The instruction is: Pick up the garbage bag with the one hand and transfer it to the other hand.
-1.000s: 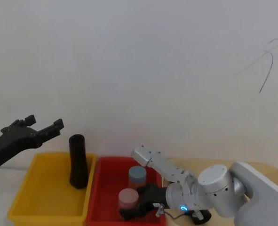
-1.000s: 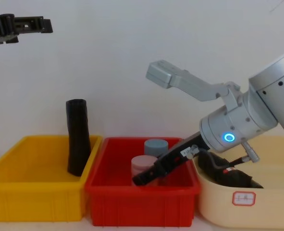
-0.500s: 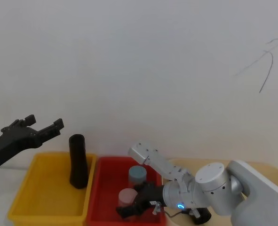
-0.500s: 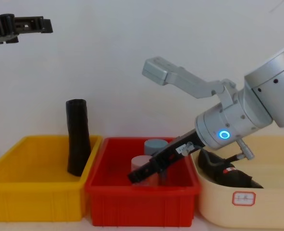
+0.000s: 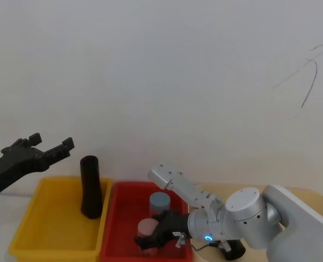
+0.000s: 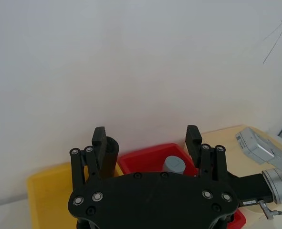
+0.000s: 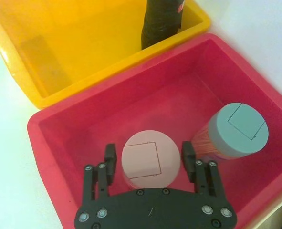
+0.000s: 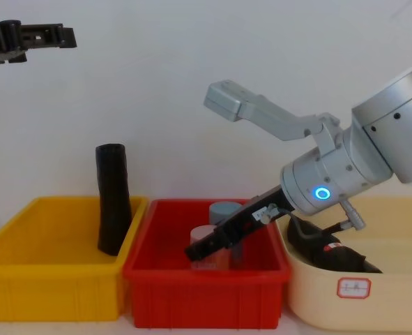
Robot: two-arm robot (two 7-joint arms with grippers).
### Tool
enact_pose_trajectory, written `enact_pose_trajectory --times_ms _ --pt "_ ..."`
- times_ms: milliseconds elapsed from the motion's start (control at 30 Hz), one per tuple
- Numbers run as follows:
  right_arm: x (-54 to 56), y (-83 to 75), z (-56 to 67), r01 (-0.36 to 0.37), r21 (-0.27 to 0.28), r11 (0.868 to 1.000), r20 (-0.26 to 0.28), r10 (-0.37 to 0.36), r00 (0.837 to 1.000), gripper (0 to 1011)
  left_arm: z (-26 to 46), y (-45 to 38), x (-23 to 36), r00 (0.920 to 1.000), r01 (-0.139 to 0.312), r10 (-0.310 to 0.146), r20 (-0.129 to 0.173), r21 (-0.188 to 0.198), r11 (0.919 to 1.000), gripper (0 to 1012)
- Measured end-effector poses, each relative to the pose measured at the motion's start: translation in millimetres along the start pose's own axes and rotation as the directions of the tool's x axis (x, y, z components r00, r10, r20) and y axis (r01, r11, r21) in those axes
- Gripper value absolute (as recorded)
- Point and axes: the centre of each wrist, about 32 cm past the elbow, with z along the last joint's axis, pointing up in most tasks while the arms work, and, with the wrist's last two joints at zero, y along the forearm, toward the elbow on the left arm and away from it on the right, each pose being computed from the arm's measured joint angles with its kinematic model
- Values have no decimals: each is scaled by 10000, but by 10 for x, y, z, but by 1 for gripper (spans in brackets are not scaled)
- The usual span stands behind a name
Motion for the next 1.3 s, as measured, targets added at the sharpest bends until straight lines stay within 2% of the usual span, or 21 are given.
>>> enact_pose_trajectory --times_ms 133,233,567,800,1133,1300 --pt "0 1 3 4 9 10000 1 -4 10000 717 0 0 0 10000 0 0 0 0 10000 1002" --pt "-1 2 6 5 17 10000 3 -5 10000 677 0 0 0 10000 0 0 0 1 10000 1002" --pt "3 -8 11 26 51 10000 0 -26 10000 671 0 0 0 10000 0 0 0 1 10000 1002" --pt "-5 -86 23 51 333 9994 -109 -47 9999 670 0 0 0 10000 0 0 0 1 10000 1002" --pt "-15 -382 114 314 1191 9924 -374 -272 9989 670 0 0 0 10000 1 -1 0 1 10000 1002" --pt "-13 -618 188 617 1810 9816 -482 -539 9974 671 0 0 0 10000 0 0 1 1 10000 1002"
